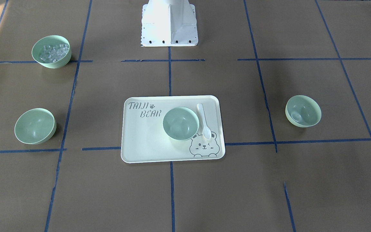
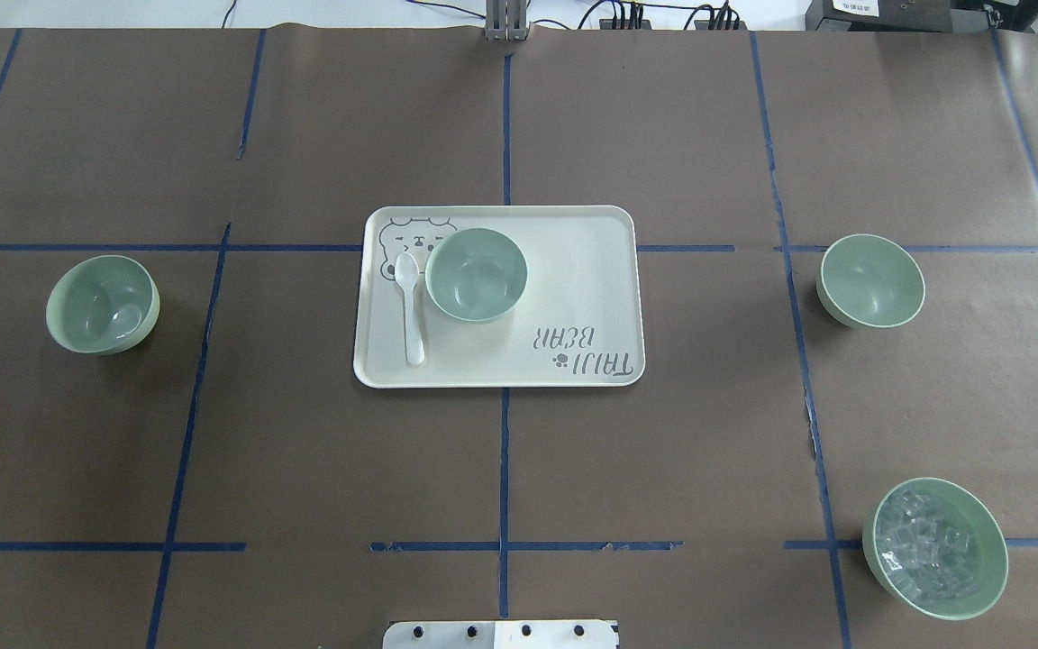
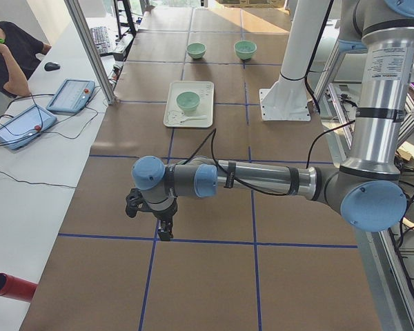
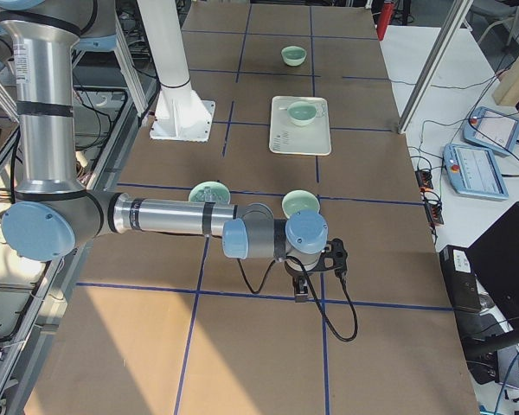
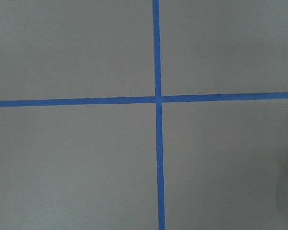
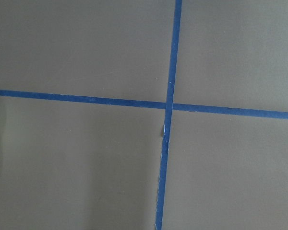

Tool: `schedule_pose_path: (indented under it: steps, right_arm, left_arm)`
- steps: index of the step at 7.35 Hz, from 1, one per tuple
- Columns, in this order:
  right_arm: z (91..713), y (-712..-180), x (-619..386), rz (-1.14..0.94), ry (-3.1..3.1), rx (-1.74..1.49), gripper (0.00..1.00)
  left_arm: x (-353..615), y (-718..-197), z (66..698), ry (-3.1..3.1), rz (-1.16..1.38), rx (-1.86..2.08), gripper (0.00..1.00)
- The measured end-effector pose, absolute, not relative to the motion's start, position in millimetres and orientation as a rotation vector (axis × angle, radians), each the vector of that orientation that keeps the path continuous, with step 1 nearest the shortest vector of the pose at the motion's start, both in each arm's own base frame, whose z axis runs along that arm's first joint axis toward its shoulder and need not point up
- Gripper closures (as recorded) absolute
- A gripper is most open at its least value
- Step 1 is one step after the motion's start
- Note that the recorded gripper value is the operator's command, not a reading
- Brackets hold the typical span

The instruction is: Stack green bowls together

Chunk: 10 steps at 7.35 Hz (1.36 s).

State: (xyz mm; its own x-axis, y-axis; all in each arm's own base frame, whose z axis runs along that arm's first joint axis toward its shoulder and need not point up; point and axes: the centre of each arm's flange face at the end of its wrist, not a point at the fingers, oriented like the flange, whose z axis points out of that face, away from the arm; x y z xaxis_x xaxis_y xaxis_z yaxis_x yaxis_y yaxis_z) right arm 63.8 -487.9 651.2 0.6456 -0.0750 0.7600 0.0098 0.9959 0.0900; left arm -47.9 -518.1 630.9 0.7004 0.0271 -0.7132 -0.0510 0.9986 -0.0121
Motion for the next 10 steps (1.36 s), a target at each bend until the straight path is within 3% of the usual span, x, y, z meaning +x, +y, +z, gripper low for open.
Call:
schedule_pose_path:
  steps: [4,7,10]
  right_arm:
    - [645,-491,63,-0.05,-0.873,0.088,0.0]
    - [636,-496,63,-0.043,-0.88,0.1,0.0]
    - [633,-499,60,-0.05,-0.872,0.104,0.0]
  left_arm:
    - [-47,-522,615,0.795,0.057,-0.001,0.0]
    - [-1,-532,538,0.809,0.058,0.096,0.0]
    - [53,-531,511,0.869,-0.021,0.121,0.0]
